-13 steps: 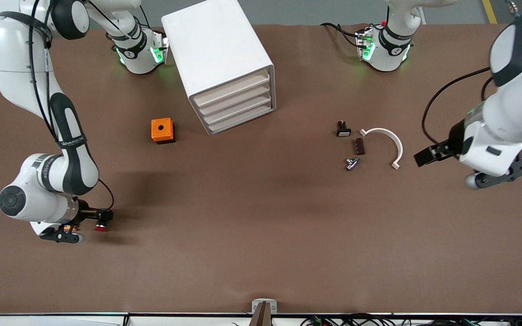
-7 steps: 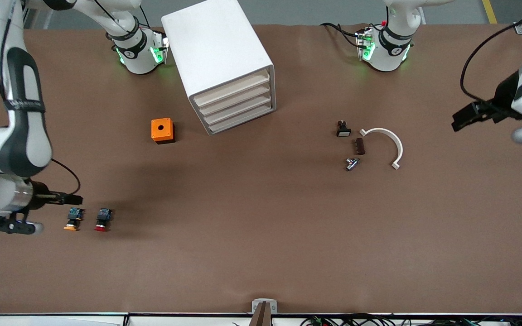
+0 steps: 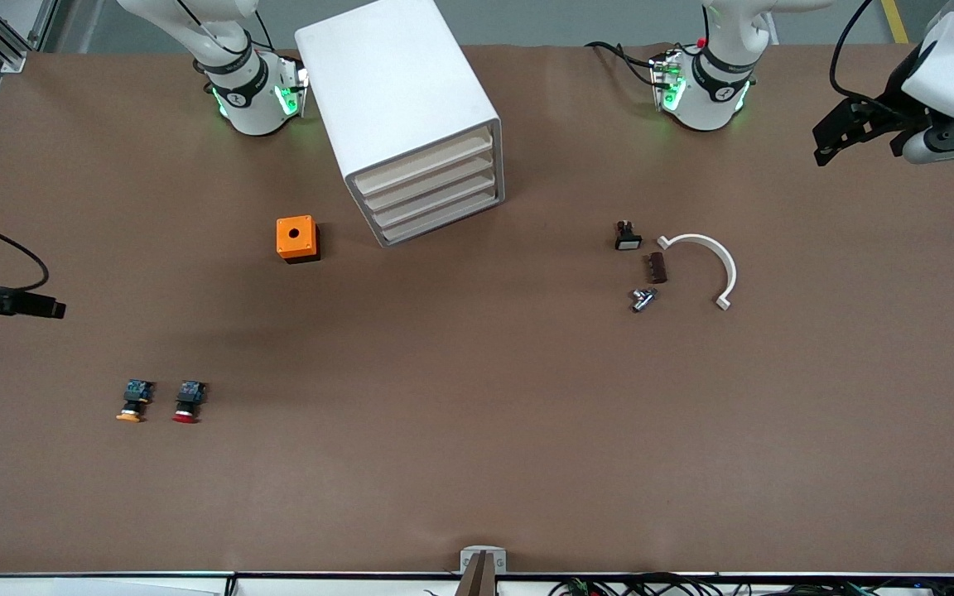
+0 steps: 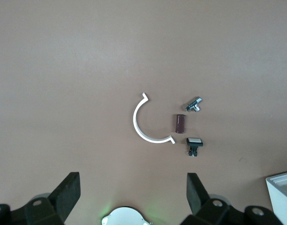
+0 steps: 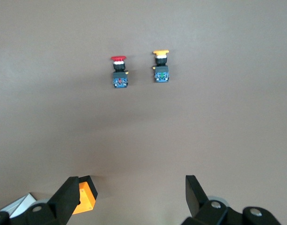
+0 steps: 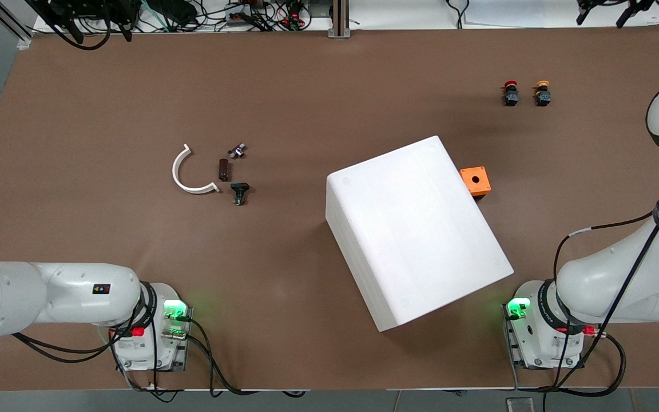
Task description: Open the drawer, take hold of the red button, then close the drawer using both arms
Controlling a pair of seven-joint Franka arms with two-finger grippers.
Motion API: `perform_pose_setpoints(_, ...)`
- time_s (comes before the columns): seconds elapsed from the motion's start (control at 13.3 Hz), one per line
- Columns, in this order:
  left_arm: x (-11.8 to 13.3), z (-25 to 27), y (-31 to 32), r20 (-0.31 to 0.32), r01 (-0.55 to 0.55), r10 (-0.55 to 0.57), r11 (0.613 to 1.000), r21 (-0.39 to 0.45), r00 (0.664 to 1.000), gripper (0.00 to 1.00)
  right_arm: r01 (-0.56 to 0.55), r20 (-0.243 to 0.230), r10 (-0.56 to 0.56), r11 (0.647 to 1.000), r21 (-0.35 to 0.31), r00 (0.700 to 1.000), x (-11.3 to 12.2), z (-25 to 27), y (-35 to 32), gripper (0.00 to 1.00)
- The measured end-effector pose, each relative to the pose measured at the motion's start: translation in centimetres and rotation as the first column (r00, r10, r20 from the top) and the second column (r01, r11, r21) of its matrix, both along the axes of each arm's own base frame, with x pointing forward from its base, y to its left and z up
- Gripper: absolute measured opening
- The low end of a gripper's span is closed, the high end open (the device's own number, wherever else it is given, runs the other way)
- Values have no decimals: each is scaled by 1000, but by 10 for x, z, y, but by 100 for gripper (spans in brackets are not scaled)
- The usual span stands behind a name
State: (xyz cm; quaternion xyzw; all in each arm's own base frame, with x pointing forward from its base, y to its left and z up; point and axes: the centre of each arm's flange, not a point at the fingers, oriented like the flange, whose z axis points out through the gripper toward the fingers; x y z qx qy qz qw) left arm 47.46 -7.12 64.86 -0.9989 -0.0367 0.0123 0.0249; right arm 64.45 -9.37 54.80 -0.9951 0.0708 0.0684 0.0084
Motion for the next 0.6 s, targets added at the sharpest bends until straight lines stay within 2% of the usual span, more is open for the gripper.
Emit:
perform_pose_setpoints(0.23, 1, -1, 3, 2, 15, -15, 1000, -2, 1000, 100, -1, 58, 1, 1000, -7, 998, -10, 49, 1, 100)
perform_pose_setpoints(0.45, 3, -2, 2, 13, 18, -18, 1000, -4, 1000, 100, 2, 39, -2, 1000, 14, 999, -22, 65, 1, 100)
perform_pose_setpoints(0.6, 4, -4, 2, 18, 18, -18, 1000, -4, 1000, 100, -3, 51, 1, 999, 40, 999, -30, 79, 6, 100)
